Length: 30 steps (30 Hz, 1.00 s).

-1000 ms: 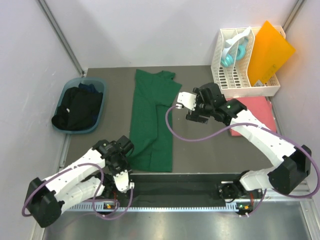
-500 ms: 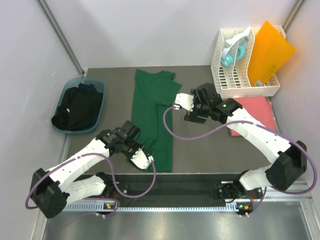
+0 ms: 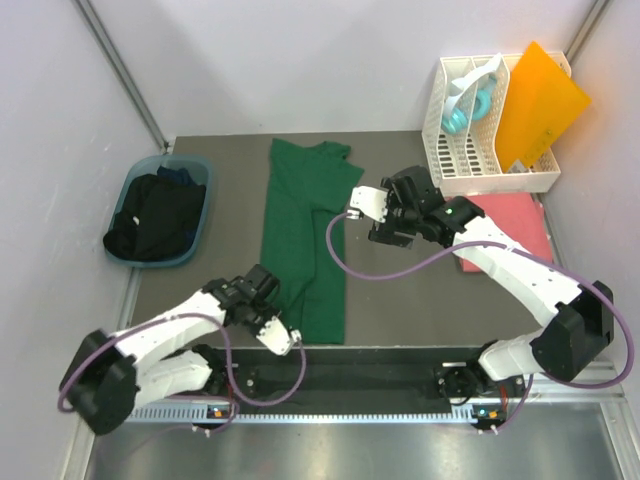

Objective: Fold and stack the t-shirts
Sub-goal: Rotate the tshirt 90 degrees

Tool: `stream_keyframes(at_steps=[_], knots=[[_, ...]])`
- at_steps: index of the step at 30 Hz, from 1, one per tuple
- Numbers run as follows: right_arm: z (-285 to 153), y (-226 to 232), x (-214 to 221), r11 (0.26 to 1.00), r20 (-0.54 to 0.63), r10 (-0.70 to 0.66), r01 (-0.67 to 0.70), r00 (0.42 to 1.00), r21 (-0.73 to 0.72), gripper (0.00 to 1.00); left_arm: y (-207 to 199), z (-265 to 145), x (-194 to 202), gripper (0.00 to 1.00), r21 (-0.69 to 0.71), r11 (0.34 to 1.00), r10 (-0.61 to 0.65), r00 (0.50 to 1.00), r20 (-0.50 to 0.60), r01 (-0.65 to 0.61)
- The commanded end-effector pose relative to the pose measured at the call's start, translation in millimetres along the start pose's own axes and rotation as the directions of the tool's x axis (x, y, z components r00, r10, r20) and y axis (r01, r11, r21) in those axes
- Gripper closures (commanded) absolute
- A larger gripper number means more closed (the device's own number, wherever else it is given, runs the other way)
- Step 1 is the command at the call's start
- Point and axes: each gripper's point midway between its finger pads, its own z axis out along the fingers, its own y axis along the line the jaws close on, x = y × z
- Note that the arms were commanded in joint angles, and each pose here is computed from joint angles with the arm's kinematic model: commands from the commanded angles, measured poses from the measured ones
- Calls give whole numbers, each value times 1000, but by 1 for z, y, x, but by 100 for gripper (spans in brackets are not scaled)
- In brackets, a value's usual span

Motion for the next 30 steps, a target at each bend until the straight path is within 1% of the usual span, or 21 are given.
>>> stream_keyframes(at_steps=[1,2,3,4,5,7,10,14,16,18,21,23,25,27,30], knots=[[-12,-15,-15,998,49,1,-4,999,64,14,49,4,14,78,-100,975,-203,979,-33,199],[-13,-15,-14,998,46,-2,0,999,64,14,43,11,14,79,-28,973,-230,972,-36,229],[-13,-15,-15,998,48,-2,-1,999,64,14,58,4,14,79,-41,963,-268,963,-24,267],[-14,-16,-14,998,47,-4,1,999,67,14,62,3,16,79,-28,955,-297,955,-13,296],[-14,-16,-14,998,45,-7,4,999,68,14,70,1,10,79,-10,949,-313,949,28,314],[-15,-17,-14,998,43,-8,5,999,70,14,67,0,7,79,25,950,-313,949,47,312],[-16,-20,-16,997,47,-18,14,999,77,14,62,-2,6,79,22,968,-252,966,55,251],[-16,-22,-18,996,51,-25,21,998,85,14,42,-3,4,79,-7,990,-143,988,64,144],[-16,-23,-19,996,55,-25,20,998,90,14,44,-4,3,80,-50,990,-127,989,72,130],[-15,-23,-18,996,55,-23,18,998,90,14,39,0,0,79,-44,992,-114,989,90,118],[-15,-22,-18,996,57,-20,15,998,86,14,48,2,2,80,-76,985,-146,986,86,152],[-15,-22,-18,996,56,-19,14,998,87,14,56,3,6,80,-84,977,-192,979,70,197],[-15,-22,-17,996,55,-22,17,998,88,14,58,8,8,80,-55,973,-222,973,59,225],[-16,-23,-18,996,54,-23,18,998,90,14,65,7,6,80,-46,967,-245,967,75,249],[-16,-26,-21,995,59,-22,17,998,96,14,70,10,3,87,-38,969,-242,966,89,246]])
